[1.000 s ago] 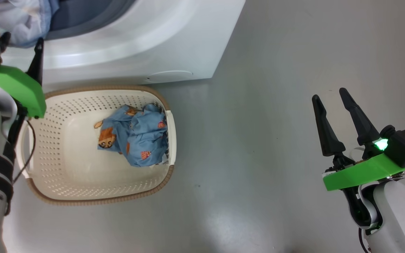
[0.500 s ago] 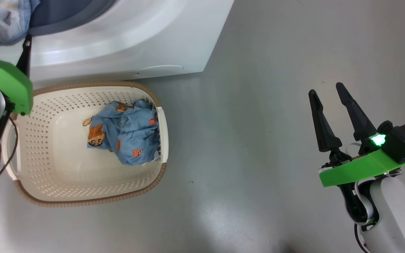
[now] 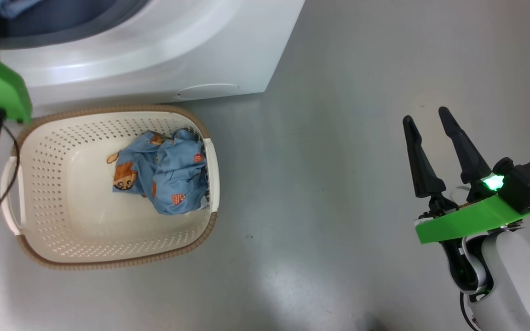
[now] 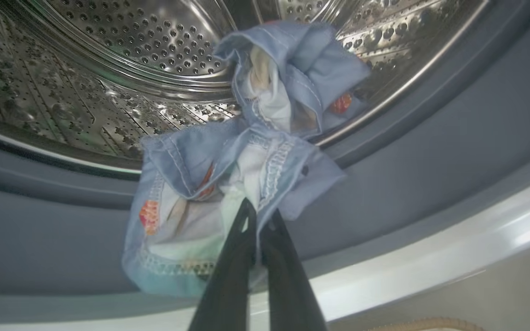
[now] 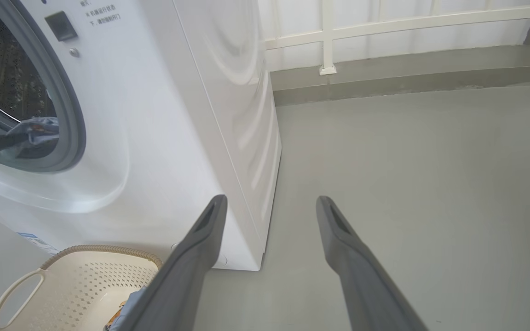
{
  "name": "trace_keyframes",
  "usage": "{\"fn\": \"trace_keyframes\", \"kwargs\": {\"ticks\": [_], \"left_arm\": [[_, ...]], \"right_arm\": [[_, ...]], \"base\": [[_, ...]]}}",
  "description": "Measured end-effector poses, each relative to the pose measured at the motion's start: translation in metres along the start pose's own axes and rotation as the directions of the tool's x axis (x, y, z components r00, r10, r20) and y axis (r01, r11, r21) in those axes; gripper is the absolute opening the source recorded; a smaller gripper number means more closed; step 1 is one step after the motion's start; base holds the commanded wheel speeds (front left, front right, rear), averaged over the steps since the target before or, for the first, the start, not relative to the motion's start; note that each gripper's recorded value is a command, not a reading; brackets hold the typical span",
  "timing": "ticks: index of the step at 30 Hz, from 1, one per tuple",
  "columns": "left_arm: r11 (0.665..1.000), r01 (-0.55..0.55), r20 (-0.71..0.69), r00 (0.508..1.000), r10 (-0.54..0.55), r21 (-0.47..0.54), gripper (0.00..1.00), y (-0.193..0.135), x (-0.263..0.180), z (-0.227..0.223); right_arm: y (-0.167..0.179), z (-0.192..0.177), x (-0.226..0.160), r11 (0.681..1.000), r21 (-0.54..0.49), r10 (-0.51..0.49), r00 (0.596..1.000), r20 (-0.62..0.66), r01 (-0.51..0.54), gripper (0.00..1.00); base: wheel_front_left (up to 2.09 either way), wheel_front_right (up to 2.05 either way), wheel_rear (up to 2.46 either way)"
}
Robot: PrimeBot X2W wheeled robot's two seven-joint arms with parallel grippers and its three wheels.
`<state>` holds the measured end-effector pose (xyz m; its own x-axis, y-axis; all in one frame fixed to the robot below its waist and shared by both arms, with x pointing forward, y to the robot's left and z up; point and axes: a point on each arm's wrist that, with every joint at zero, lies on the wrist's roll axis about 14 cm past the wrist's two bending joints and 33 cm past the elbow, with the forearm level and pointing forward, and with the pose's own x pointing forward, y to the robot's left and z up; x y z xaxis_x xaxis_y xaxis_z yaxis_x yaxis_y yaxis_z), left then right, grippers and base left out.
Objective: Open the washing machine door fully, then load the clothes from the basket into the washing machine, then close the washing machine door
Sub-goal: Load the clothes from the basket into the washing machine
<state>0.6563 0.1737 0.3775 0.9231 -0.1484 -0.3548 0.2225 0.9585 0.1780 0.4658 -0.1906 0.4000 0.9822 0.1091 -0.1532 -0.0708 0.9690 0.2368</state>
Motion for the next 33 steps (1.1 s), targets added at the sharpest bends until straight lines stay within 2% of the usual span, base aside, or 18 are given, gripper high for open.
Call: {"fn": "trace_keyframes", "kwargs": {"ticks": [8,13,20,23,28,33], "left_arm": [[0.989,-0.012,0.097,0.995,0.027,-0.146,0.00,-0.004,0.021,0.037],[0.986,0.012,0.174,0.985,0.018,-0.168,0.00,-0.014,0.036,0.066],[0.972,0.032,0.328,0.943,0.048,-0.232,0.00,-0.016,0.048,0.116],[0.972,0.028,0.281,0.959,0.040,-0.233,0.00,-0.021,0.053,0.097],[0.976,0.002,0.127,0.992,0.026,-0.218,0.00,-0.024,0.058,0.050],[0.986,-0.006,0.086,0.996,0.021,-0.169,0.00,-0.019,0.062,0.049]], "right_arm": [[0.004,-0.009,0.000,1.000,0.021,0.000,1.000,-0.018,0.000,1.00],[0.000,-0.011,-0.001,1.000,0.026,-0.018,1.000,-0.023,0.018,1.00],[-0.009,-0.015,-0.006,0.998,0.028,-0.054,0.998,-0.034,0.055,1.00],[-0.011,-0.015,-0.008,0.997,0.030,-0.065,0.997,-0.036,0.066,1.00],[-0.014,-0.016,-0.011,0.997,0.026,-0.076,0.996,-0.040,0.077,1.00],[-0.014,-0.018,-0.010,0.997,0.028,-0.077,0.996,-0.045,0.078,1.00]], "base": [[0.00,0.00,0.00],[0.00,0.00,0.00],[0.00,0.00,0.00],[0.00,0.00,0.00],[0.00,0.00,0.00],[0.00,0.00,0.00]]}}
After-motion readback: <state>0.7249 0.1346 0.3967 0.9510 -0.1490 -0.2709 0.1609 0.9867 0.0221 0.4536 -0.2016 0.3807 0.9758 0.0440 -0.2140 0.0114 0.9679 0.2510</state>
